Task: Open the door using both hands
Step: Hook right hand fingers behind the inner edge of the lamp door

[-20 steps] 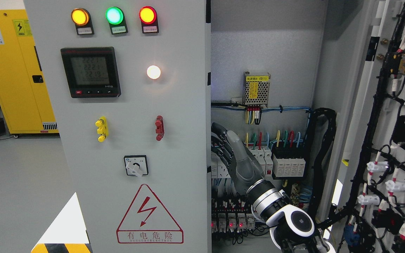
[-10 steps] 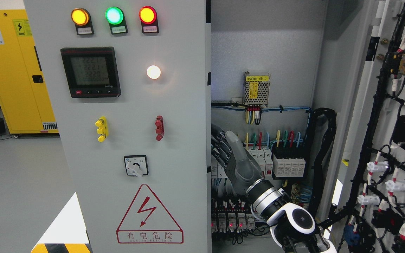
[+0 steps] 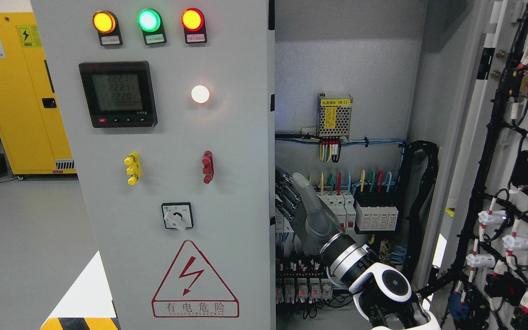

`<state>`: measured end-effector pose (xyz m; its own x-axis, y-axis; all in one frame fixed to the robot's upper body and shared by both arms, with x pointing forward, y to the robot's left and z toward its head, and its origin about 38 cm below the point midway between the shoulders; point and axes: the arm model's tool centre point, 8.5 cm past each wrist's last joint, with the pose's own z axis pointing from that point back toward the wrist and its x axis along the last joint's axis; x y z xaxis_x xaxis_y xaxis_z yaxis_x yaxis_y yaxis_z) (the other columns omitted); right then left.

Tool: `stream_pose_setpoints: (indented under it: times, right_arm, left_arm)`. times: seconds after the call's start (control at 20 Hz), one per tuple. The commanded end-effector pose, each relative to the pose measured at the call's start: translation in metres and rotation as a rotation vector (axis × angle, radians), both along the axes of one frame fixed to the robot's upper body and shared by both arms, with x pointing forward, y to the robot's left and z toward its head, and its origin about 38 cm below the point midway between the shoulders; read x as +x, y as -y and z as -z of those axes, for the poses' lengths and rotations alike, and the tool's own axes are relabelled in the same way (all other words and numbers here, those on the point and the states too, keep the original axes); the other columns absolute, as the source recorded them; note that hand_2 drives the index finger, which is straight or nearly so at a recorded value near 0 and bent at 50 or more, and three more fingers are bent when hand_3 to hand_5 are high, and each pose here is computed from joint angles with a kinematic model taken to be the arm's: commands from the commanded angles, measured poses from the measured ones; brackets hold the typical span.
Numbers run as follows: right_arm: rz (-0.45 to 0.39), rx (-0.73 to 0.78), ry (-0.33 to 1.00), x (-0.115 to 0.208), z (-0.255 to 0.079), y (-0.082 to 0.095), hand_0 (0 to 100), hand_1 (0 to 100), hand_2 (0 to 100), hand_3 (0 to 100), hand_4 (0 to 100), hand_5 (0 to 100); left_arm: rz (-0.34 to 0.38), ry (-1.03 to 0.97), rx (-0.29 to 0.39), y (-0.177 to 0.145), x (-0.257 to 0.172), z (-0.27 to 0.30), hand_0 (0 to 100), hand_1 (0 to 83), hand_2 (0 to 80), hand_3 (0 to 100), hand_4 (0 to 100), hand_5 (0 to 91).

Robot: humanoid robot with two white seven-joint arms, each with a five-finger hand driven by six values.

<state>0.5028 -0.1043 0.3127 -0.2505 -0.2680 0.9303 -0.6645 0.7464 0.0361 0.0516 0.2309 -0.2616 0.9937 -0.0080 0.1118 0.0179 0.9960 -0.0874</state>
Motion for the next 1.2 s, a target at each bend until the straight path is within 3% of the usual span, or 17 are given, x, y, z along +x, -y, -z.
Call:
stream_pose_setpoints:
  times: [0.0,1.15]
  right_arm:
    - [0.018,0.01,-0.004,0.0064,-0.0034,0.0088,22,9,0,0,0,0]
    - [-0.091,-0.021,0.009,0.0057,-0.0028,0.0015,22,9,0,0,0,0]
  left_arm:
    - [-0.001,-0.015,0.004,-0.0008,-0.005,0.0001,0,0.0,0.0,7,0,0.0]
    - [-0.001,-0.015,0.004,-0.0008,-0.005,0.0001,0,0.0,0.0,7,0,0.0]
